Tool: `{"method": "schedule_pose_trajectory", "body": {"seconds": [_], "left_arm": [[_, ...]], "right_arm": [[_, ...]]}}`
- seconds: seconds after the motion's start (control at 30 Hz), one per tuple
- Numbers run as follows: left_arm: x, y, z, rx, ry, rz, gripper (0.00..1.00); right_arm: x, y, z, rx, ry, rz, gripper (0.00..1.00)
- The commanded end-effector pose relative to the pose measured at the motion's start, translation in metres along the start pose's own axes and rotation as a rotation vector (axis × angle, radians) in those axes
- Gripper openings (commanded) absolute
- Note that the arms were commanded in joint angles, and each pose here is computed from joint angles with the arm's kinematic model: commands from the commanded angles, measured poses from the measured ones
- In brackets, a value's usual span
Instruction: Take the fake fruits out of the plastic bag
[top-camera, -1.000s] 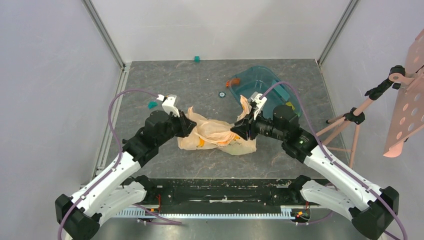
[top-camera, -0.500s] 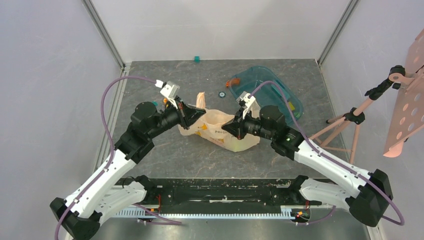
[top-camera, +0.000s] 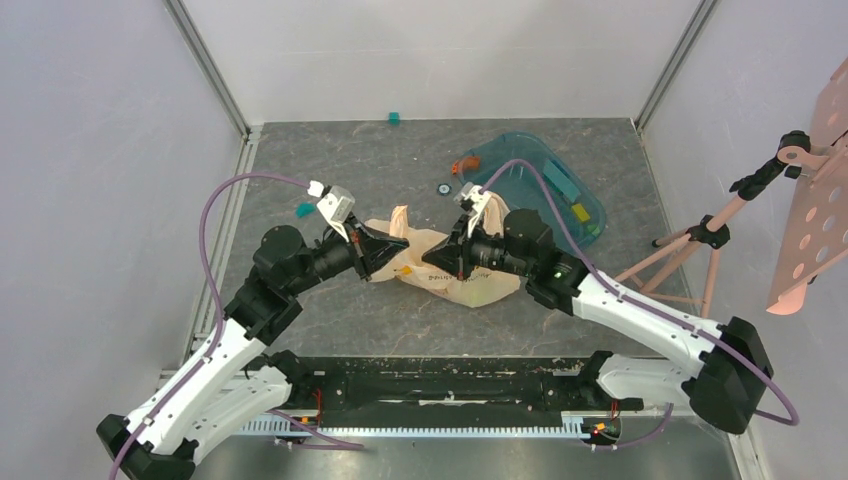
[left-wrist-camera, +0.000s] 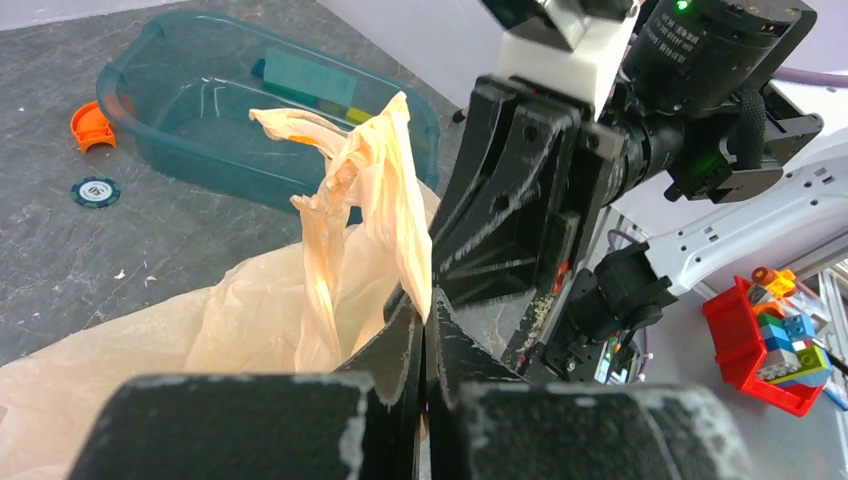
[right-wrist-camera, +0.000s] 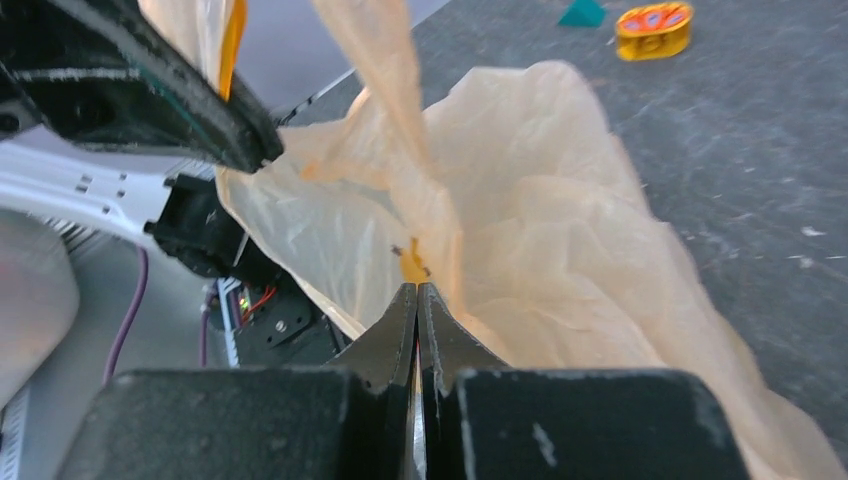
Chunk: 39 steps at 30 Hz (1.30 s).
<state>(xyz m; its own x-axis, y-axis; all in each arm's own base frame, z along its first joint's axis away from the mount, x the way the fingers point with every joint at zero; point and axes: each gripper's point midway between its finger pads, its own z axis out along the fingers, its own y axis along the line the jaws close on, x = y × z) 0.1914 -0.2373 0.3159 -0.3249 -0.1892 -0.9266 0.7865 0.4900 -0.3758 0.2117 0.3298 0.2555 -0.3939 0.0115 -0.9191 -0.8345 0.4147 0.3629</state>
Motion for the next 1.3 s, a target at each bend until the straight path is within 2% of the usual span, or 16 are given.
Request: {"method": "schedule_pose_trajectory", "body": {"seconds": [0.0, 0.13, 0.3, 0.4, 0.53, 0.63, 0.67, 0.73, 0.77, 0.83, 0.97, 1.07, 1.13, 1.2, 1.23, 1.27], "left_arm": [[-0.01, -0.007, 0.001, 0.052, -0.05, 0.086, 0.02], [-0.008, -0.003, -0.001, 0.03, -0.055, 0.085, 0.02], [-0.003, 0.019, -0.017, -0.112, -0.085, 0.078, 0.02], [0.001, 0.037, -0.03, -0.225, -0.106, 0.059, 0.02], [0.007, 0.058, -0.047, -0.365, -0.13, 0.018, 0.02], [0.012, 0.07, -0.058, -0.454, -0.123, -0.023, 0.03], [0.015, 0.073, -0.062, -0.482, -0.109, -0.038, 0.14], [0.016, 0.078, -0.069, -0.537, -0.077, -0.057, 0.61], [0.017, 0.081, -0.074, -0.574, -0.055, -0.067, 0.77], [0.006, 0.079, -0.084, -0.618, -0.035, -0.067, 0.88], [-0.036, 0.064, -0.101, -0.652, -0.067, -0.043, 0.92], [-0.074, 0.042, -0.105, -0.604, -0.099, -0.016, 0.87], [-0.095, 0.022, -0.1, -0.529, -0.097, 0.0, 0.77], [-0.11, 0.003, -0.093, -0.445, -0.089, 0.008, 0.54], [-0.113, -0.004, -0.087, -0.409, -0.078, 0.001, 0.28], [-0.117, -0.016, -0.081, -0.344, -0.065, -0.011, 0.08]], "right_arm": [[0.011, 0.024, 0.014, -0.098, 0.046, -0.015, 0.01], [0.039, 0.007, 0.025, -0.037, 0.111, 0.005, 0.0], [0.083, -0.041, 0.019, 0.186, 0.215, 0.018, 0.0], [0.104, -0.07, 0.004, 0.344, 0.251, 0.018, 0.0], [0.123, -0.12, -0.034, 0.662, 0.284, -0.001, 0.0], [0.125, -0.124, -0.044, 0.7, 0.256, 0.003, 0.0], [0.122, -0.118, -0.04, 0.659, 0.233, 0.01, 0.0], [0.112, -0.102, -0.031, 0.558, 0.176, 0.023, 0.0], [0.108, -0.094, -0.026, 0.503, 0.154, 0.029, 0.0], [0.1, -0.08, -0.019, 0.427, 0.12, 0.04, 0.0], [0.088, -0.068, -0.009, 0.362, 0.09, 0.058, 0.0], [0.086, -0.067, -0.005, 0.355, 0.087, 0.065, 0.0], [0.083, -0.066, -0.003, 0.347, 0.076, 0.07, 0.0], [0.082, -0.065, -0.001, 0.344, 0.074, 0.071, 0.0], [0.081, -0.065, 0.0, 0.343, 0.074, 0.072, 0.0], [0.081, -0.066, 0.001, 0.344, 0.074, 0.073, 0.0]]}}
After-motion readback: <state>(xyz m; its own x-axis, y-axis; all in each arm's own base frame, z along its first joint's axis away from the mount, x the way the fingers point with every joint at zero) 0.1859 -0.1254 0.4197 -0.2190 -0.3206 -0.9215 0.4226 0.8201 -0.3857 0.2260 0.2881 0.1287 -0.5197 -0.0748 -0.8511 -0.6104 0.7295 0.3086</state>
